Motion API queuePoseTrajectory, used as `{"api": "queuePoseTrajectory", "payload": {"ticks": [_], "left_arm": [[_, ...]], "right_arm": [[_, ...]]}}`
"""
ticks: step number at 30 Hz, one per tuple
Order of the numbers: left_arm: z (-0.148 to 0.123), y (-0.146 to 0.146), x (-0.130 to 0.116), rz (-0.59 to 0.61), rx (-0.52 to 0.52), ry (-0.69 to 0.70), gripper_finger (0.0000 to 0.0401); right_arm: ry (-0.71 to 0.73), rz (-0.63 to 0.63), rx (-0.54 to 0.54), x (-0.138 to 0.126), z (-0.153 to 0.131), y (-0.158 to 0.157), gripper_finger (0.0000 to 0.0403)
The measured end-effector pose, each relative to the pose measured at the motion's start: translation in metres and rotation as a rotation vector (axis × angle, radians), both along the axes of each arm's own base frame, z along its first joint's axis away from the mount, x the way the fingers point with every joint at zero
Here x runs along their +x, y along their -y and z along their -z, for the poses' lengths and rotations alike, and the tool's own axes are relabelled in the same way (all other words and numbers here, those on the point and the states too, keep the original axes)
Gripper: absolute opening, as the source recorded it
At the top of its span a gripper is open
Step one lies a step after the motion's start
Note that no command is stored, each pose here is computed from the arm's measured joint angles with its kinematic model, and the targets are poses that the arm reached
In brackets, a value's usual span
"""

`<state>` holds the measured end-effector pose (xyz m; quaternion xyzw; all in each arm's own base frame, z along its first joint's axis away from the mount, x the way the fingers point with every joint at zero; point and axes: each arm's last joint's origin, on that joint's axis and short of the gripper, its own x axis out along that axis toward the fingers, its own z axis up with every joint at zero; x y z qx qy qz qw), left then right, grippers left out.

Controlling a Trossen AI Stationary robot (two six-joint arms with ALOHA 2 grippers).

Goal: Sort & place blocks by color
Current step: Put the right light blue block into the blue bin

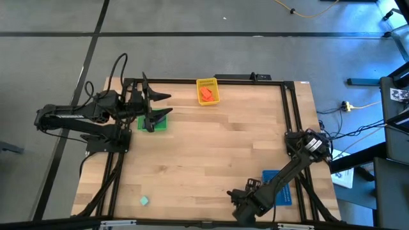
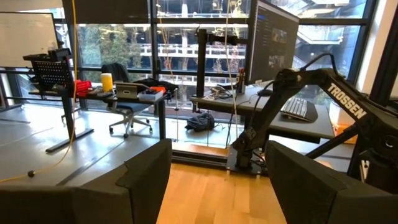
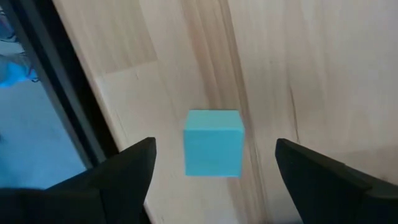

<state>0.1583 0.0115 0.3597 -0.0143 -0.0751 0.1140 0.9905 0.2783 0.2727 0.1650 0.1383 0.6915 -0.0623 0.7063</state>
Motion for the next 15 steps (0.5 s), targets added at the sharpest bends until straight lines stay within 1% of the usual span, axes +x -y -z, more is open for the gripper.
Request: {"api": "queuePoseTrajectory", "payload": {"ticks": [9,13,15], "left_arm": [[0.000,0.000,0.000,-0.008,0.000,0.000,0.0250],[0.000,0.000,0.000,-0.009,0.000,-0.001,0.0250],[0.000,0.000,0.000,-0.011,0.000,-0.001,0.0250]], "right_arm": [[-0.032,-0.011,-0.060,-0.001,0.025,-0.005,0.0332],[-0.032,-0.015,-0.064,0.000,0.026,-0.005,0.0330],[-0.030,-0.024,-0.068,0.000,0.026,-0.005,0.0323]]}}
